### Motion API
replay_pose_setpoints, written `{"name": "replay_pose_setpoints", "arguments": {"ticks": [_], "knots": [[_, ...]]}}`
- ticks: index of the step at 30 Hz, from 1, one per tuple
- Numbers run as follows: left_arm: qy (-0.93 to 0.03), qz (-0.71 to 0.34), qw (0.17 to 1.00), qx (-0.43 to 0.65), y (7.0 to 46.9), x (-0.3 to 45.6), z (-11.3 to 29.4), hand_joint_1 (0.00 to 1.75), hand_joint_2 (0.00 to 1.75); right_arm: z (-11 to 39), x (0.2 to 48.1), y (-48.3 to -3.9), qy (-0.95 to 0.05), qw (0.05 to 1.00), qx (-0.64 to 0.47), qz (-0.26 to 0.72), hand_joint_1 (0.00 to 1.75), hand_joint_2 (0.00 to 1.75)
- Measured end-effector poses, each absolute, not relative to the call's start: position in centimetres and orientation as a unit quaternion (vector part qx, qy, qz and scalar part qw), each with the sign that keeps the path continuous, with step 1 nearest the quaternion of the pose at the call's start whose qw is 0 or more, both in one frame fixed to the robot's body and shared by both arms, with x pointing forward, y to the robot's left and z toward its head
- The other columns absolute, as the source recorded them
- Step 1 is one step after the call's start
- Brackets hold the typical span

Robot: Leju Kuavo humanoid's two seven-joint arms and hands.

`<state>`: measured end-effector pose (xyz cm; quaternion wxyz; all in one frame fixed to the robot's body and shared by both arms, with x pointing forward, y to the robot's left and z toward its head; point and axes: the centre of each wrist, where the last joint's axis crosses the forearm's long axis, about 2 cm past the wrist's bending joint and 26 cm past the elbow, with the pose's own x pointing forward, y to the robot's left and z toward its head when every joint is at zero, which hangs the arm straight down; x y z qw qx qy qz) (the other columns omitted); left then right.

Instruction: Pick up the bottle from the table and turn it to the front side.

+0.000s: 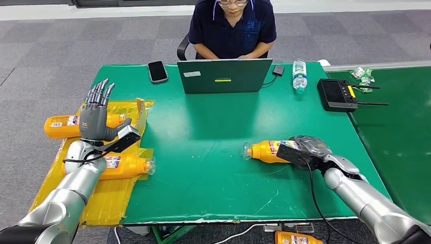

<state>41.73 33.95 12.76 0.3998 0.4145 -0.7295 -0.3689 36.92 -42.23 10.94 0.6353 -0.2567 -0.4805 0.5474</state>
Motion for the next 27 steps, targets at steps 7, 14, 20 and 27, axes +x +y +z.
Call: {"name": "replay_pose_setpoints", "arguments": {"ticks": [7, 14, 20, 27], "knots": [[-0.731, -0.368, 0.400, 0.413, 33.8, 41.7, 12.7, 0.00, 1.75, 11.0, 37.0, -42.2, -0.485, 0.635, -0.257, 0.544, 1.75, 1.75], [-0.736, -0.364, 0.400, 0.408, 33.4, 41.7, 12.7, 0.00, 1.75, 10.9, 37.5, -39.9, -0.538, 0.616, -0.257, 0.515, 1.75, 1.75], [-0.742, -0.360, 0.401, 0.399, 32.5, 41.8, 12.6, 0.00, 1.75, 11.1, 38.7, -34.6, -0.619, 0.606, -0.219, 0.449, 1.75, 1.75], [-0.746, -0.355, 0.405, 0.391, 31.5, 41.7, 12.4, 0.00, 1.75, 13.0, 40.2, -29.6, -0.677, 0.588, -0.189, 0.400, 1.75, 1.75]]}}
